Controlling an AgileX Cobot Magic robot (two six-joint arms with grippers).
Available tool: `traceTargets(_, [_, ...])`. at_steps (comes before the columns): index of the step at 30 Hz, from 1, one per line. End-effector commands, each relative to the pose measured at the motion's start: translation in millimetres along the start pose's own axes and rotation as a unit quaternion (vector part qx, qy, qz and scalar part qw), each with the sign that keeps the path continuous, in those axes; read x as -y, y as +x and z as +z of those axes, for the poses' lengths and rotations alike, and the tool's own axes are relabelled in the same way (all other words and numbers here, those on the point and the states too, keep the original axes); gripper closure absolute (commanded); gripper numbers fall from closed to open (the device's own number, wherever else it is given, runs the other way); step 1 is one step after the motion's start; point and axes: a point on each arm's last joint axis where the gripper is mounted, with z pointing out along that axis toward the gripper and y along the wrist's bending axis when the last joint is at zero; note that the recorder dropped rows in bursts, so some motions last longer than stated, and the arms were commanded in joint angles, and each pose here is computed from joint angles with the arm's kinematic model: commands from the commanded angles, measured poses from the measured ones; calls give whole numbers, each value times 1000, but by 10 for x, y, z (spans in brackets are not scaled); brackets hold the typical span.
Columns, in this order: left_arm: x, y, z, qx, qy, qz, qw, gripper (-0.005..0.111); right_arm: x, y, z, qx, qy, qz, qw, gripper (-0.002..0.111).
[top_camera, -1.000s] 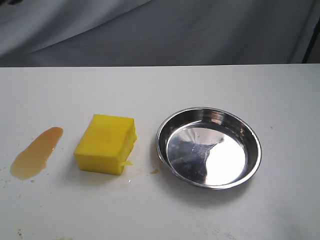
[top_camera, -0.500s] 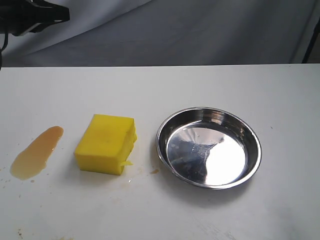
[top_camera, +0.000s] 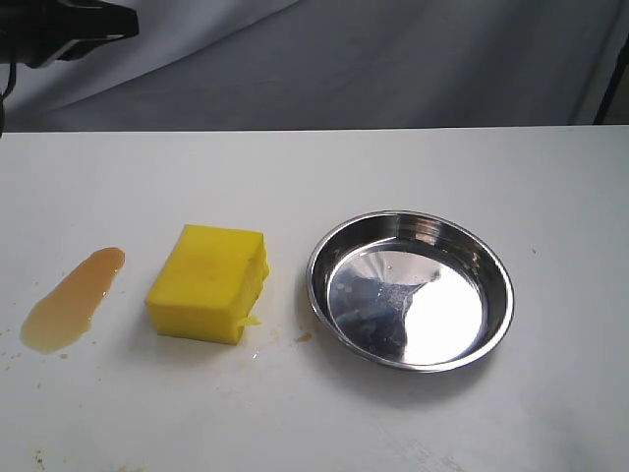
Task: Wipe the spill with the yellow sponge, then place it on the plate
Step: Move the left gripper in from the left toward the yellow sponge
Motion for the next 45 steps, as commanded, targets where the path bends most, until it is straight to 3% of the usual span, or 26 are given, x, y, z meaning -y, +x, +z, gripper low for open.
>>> traceTargets(1, [136,-3,-23,-1,74,72,995,107,3,3,-1,2,3,5,1000,108])
traceTargets(3, [226,10,-38,2,123,120,985,107,3,3,-1,2,3,5,1000,108])
traceTargets(5, [265,36,-26,-11,135,124,983,107,3,3,-1,2,3,5,1000,108])
traceTargets(9, [307,135,82,-37,103,89,990,107,3,3,-1,2,3,5,1000,108])
traceTargets(20, [588,313,367,-59,47,87,993,107,3,3,-1,2,3,5,1000,108])
traceTargets(26, [555,306,370,-59,24,-4,998,107,3,3,-1,2,3,5,1000,108])
traceTargets(29, [570,309,369,-61,32,-4,998,107,3,3,-1,2,3,5,1000,108])
traceTargets(37, [712,340,344,-78,111,6,991,107,3,3,-1,2,3,5,1000,108])
traceTargets(42, [669,331,354,-73,87,-1,994,107,3,3,-1,2,3,5,1000,108])
traceTargets(45, [593,320,368,-65,43,-18,997,107,3,3,-1,2,3,5,1000,108])
